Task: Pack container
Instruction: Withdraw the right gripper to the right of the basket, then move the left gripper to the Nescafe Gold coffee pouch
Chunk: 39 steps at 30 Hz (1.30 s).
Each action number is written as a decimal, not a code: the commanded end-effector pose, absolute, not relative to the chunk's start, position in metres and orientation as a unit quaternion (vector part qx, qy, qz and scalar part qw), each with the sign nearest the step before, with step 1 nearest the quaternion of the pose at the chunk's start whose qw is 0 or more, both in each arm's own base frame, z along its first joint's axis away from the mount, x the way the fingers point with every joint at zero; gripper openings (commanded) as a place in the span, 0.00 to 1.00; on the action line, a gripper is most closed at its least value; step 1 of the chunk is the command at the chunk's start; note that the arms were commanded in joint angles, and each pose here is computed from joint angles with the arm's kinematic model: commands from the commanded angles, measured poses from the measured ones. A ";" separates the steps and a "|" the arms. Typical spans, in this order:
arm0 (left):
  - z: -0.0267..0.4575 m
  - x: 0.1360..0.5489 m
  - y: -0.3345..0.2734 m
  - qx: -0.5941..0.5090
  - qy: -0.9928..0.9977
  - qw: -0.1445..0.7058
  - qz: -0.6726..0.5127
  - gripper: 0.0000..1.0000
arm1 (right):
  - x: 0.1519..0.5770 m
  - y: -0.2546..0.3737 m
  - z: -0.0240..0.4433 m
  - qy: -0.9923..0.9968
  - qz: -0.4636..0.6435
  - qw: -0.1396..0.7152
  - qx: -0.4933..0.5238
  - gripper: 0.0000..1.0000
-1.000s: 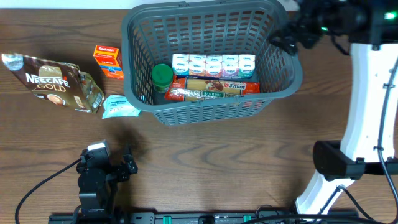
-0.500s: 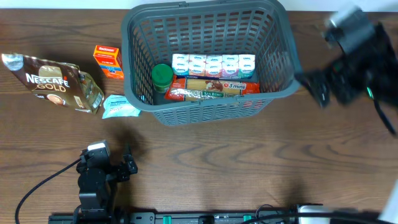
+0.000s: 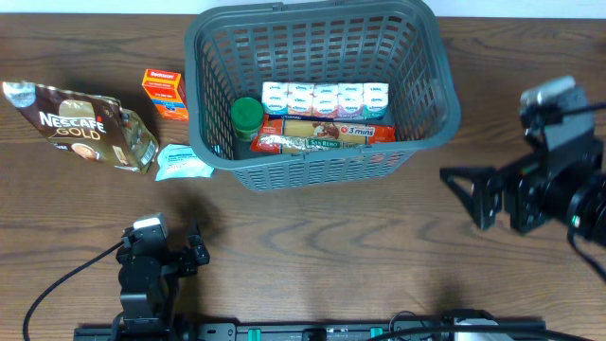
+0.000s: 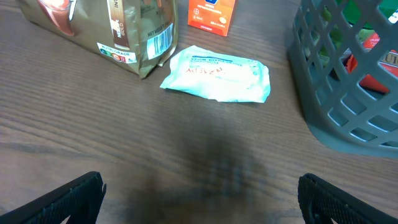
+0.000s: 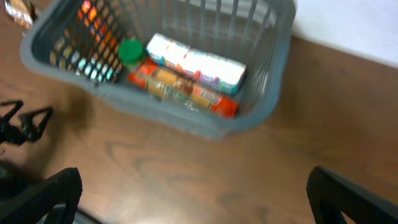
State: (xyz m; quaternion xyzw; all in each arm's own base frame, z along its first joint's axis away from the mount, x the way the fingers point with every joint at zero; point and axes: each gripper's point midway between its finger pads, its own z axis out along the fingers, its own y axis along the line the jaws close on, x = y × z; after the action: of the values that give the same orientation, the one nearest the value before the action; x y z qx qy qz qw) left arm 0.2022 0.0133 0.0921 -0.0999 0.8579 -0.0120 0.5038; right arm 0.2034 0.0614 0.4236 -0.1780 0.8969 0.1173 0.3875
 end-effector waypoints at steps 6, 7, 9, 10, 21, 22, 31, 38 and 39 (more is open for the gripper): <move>0.088 0.202 0.015 -0.095 0.860 0.502 -0.006 0.98 | 0.171 0.070 0.376 0.917 0.141 0.326 -0.182 0.99; 0.088 0.202 0.015 -0.095 0.860 0.502 -0.006 0.98 | 0.168 0.071 0.376 0.916 0.142 0.327 -0.186 0.99; 0.088 0.202 0.015 -0.095 0.860 0.502 -0.006 0.98 | 0.164 0.073 0.378 0.911 0.142 0.333 -0.199 0.99; 0.088 0.202 0.015 -0.095 0.860 0.502 -0.006 0.99 | 0.163 0.074 0.379 0.910 0.141 0.335 -0.201 0.99; 0.088 0.202 0.015 -0.095 0.860 0.502 -0.006 0.99 | 0.157 0.074 0.382 0.907 0.144 0.342 -0.197 0.99; 0.088 0.202 0.015 -0.095 0.860 0.502 -0.006 0.99 | 0.157 0.074 0.382 0.907 0.144 0.342 -0.197 0.99; 0.088 0.202 0.015 -0.095 0.860 0.502 -0.006 0.99 | 0.157 0.074 0.382 0.907 0.144 0.342 -0.197 0.99; 0.088 0.201 0.024 -0.086 0.860 0.502 0.031 0.99 | 0.157 0.074 0.382 0.907 0.144 0.342 -0.197 0.99; 0.088 0.201 0.024 -0.086 0.860 0.502 0.031 0.99 | 0.157 0.074 0.382 0.907 0.144 0.342 -0.197 0.99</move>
State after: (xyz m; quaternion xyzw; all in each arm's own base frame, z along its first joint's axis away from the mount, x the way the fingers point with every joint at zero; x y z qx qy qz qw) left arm 0.2019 0.0171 0.0923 -0.0907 0.8587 0.0062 0.5044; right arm 0.1580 0.0719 0.3825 -0.1990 0.9062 0.1374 0.3468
